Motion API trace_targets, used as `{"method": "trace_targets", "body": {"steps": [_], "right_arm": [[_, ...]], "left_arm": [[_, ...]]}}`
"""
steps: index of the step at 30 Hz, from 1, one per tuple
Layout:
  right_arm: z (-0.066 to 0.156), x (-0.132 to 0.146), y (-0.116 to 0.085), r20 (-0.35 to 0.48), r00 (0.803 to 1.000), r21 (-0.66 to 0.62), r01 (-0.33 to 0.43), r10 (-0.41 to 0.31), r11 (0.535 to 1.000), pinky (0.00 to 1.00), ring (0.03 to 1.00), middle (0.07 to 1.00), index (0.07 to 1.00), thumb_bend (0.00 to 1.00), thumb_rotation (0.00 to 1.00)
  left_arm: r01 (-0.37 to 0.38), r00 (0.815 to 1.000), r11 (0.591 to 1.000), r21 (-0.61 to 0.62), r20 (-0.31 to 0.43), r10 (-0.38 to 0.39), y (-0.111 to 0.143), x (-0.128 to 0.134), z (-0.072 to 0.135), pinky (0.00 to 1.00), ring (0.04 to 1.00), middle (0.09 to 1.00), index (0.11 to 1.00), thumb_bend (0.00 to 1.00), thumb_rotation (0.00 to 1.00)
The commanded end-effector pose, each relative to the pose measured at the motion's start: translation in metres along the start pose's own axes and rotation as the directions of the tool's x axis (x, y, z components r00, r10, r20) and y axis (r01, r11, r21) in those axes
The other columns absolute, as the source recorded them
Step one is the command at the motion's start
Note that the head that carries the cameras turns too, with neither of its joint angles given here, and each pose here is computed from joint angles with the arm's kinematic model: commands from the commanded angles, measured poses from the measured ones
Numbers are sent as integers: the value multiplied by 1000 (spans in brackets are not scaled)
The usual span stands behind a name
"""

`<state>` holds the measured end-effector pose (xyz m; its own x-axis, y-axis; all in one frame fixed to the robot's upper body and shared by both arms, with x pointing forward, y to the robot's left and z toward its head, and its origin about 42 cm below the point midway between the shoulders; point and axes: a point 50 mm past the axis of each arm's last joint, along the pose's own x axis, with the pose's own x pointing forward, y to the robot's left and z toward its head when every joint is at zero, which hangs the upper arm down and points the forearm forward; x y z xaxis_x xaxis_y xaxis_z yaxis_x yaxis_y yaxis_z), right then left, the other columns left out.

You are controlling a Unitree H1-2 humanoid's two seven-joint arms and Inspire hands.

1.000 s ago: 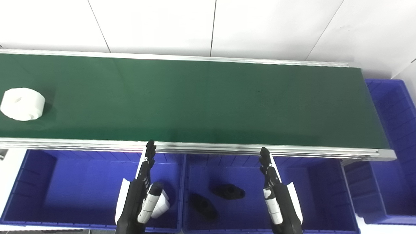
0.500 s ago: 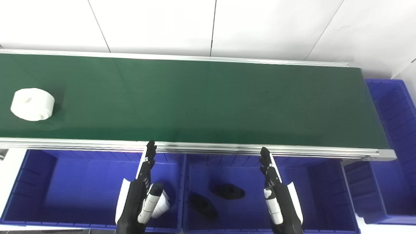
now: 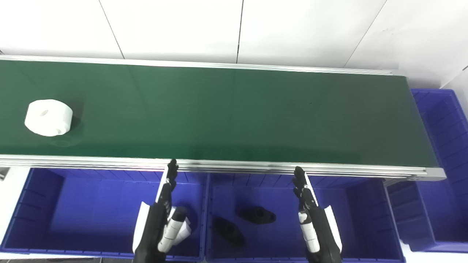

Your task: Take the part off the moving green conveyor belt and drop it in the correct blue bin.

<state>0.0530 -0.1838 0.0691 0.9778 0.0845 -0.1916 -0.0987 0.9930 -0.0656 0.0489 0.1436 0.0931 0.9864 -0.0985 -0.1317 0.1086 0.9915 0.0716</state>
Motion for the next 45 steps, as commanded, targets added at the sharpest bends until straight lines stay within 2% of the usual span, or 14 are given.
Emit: {"method": "trace_targets", "body": {"steps": [1, 8, 13, 22, 27, 33, 45], "right_arm": [[5, -1, -7, 60, 998, -1, -6, 6, 1000, 1000, 1000, 1000, 1000, 862, 995], [-1, 0, -19, 57, 998, -22, -2, 3, 1000, 1000, 1000, 1000, 1000, 870, 1000], [-5, 1, -25, 53, 999, -31, 4, -3, 1000, 1000, 1000, 1000, 1000, 868, 1000], [-22, 5, -39, 57, 998, -40, 8, -6, 999, 1000, 1000, 1000, 1000, 879, 1000], [-30, 8, -44, 57, 998, -50, -1, 3, 999, 1000, 1000, 1000, 1000, 863, 1000], [-37, 11, -47, 64, 998, -66, -6, 11, 998, 1000, 1000, 1000, 1000, 857, 1000], [-34, 9, -46, 69, 998, -66, -4, 9, 998, 1000, 1000, 1000, 1000, 865, 1000]], "left_arm": [[-18, 998, 1000, -12, 63, 18, -9, 1, 7, 1000, 1000, 1000, 1000, 712, 974], [-23, 998, 999, 24, 64, 22, -21, 2, 1, 904, 956, 1000, 1000, 712, 938], [-29, 996, 1000, -6, 87, 29, -31, 6, -3, 880, 954, 1000, 1000, 676, 892], [-31, 997, 999, 12, 72, 30, -46, 13, -12, 813, 947, 1000, 1000, 679, 898], [-29, 997, 999, 23, 79, 27, -51, 16, -21, 798, 942, 1000, 1000, 677, 894], [-18, 997, 1000, 25, 75, 16, -53, 19, -25, 853, 950, 1000, 1000, 686, 914], [-20, 996, 999, 25, 87, 17, -53, 18, -21, 823, 942, 1000, 1000, 697, 904]]}}
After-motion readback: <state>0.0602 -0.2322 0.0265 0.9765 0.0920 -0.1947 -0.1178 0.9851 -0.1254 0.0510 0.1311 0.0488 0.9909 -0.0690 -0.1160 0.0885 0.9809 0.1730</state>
